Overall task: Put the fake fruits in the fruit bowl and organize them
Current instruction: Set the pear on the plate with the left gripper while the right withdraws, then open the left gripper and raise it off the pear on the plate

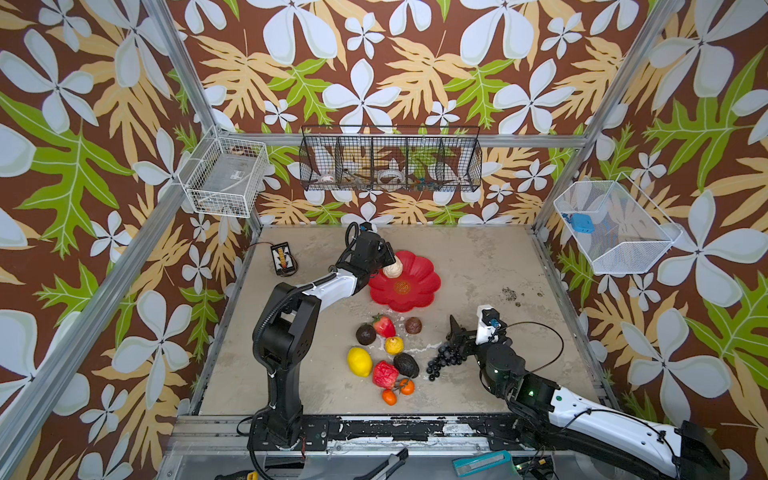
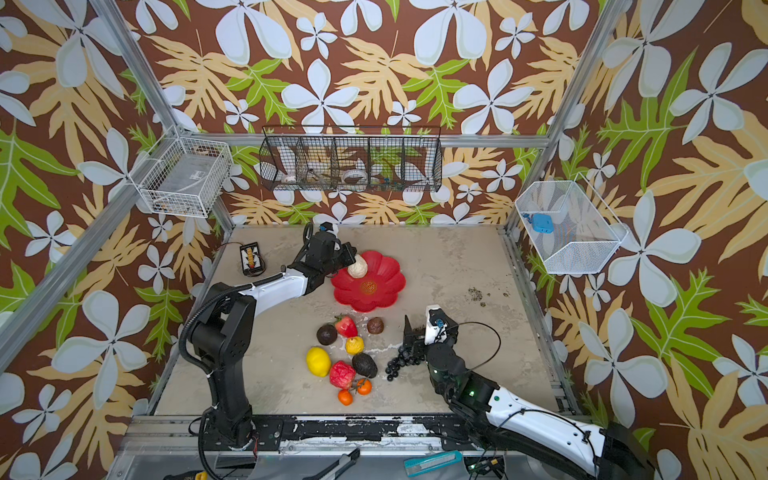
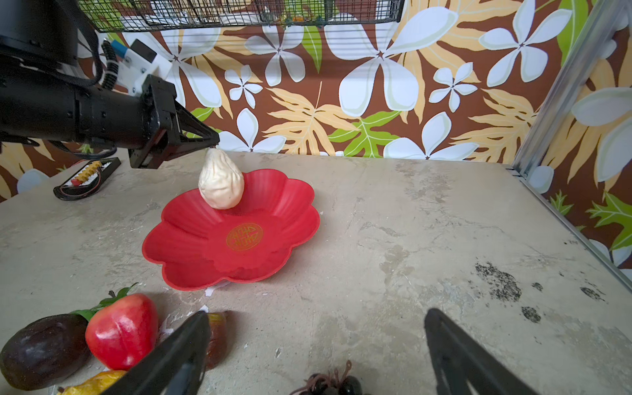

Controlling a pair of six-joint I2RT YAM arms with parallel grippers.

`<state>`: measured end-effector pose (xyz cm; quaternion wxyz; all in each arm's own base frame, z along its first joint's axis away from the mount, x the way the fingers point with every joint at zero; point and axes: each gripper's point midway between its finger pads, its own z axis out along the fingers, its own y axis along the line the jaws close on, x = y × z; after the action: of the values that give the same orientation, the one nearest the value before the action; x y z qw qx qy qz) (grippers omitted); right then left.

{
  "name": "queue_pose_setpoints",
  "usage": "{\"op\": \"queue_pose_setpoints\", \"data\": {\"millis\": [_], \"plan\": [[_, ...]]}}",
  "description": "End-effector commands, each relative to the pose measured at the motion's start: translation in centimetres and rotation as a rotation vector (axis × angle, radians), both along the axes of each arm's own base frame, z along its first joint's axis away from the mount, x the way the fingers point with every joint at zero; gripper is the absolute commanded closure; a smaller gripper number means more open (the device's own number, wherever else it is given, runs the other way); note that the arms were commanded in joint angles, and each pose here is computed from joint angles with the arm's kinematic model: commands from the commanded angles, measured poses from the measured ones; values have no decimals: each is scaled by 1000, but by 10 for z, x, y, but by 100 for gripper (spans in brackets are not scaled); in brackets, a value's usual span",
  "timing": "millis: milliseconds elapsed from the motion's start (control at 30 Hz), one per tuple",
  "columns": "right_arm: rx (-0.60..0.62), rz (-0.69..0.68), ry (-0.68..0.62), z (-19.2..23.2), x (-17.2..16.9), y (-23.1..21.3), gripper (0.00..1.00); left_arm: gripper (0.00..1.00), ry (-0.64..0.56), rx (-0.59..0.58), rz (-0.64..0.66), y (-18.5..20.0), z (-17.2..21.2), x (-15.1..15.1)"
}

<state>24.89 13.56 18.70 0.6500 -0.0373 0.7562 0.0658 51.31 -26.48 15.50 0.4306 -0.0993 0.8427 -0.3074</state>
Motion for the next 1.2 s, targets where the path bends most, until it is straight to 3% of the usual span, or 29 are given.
{"op": "queue_pose_setpoints", "data": {"millis": [0, 500, 1167], "plan": [[32, -12, -20, 6, 1, -1, 3, 100, -12, 18, 23, 1, -5, 9], [33, -38, -14, 6, 1, -5, 4, 96, 37, 53, 79, 9, -41, 14], [21, -30, -6, 4, 2, -2, 4, 76, 26, 86, 126, 19, -24, 16]]}}
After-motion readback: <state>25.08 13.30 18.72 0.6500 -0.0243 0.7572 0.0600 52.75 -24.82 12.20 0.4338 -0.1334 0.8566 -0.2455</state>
